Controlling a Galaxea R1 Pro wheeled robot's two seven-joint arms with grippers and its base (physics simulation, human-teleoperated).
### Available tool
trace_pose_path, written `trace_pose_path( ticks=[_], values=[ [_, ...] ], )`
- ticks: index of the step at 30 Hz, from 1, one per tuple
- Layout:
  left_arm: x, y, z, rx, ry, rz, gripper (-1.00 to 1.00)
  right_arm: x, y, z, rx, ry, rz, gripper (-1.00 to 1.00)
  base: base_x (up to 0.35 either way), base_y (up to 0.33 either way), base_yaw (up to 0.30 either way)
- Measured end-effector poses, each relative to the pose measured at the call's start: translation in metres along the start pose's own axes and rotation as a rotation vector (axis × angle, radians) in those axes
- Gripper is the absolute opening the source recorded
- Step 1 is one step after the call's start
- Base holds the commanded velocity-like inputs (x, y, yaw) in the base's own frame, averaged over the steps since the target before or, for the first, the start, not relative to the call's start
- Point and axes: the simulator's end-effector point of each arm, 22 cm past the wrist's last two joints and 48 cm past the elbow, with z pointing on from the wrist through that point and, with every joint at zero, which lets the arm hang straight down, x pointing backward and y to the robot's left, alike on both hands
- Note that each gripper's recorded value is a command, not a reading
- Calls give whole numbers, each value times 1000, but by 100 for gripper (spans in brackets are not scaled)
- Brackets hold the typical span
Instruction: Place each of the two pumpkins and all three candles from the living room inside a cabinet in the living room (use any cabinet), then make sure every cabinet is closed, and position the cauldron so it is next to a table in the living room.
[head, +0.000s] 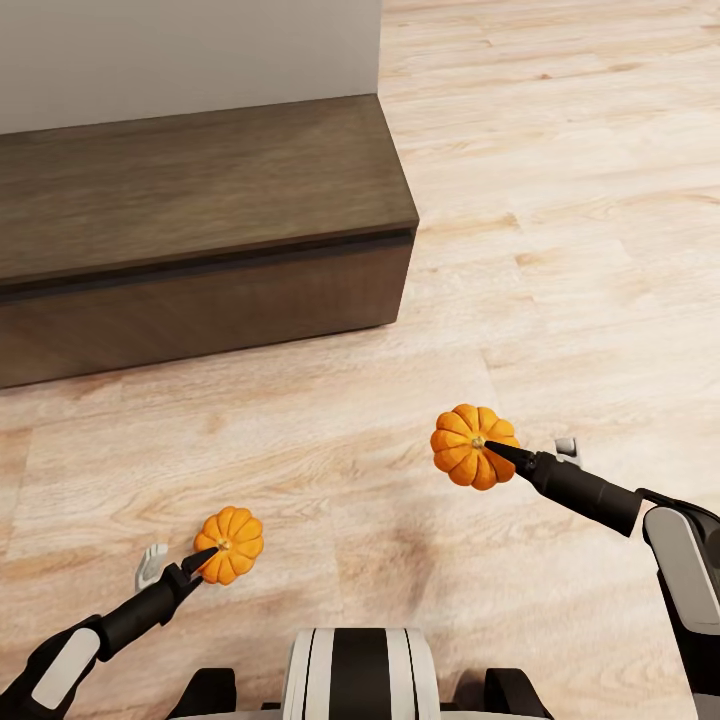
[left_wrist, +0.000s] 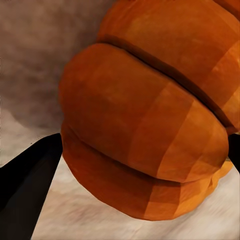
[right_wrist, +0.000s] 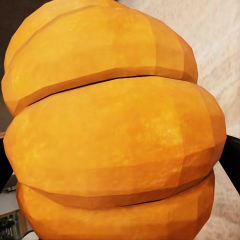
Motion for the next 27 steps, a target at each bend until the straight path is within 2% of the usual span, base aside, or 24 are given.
trace_pose_path(
  ticks=[14,27],
  values=[
    [-2,-1,0,-2,-5,31,-100,0,0,0,-1,0,0,-100,0,0,0],
    [-2,-2,0,3,-6,35,-100,0,0,0,-2,0,2,-100,0,0,0]
  ],
)
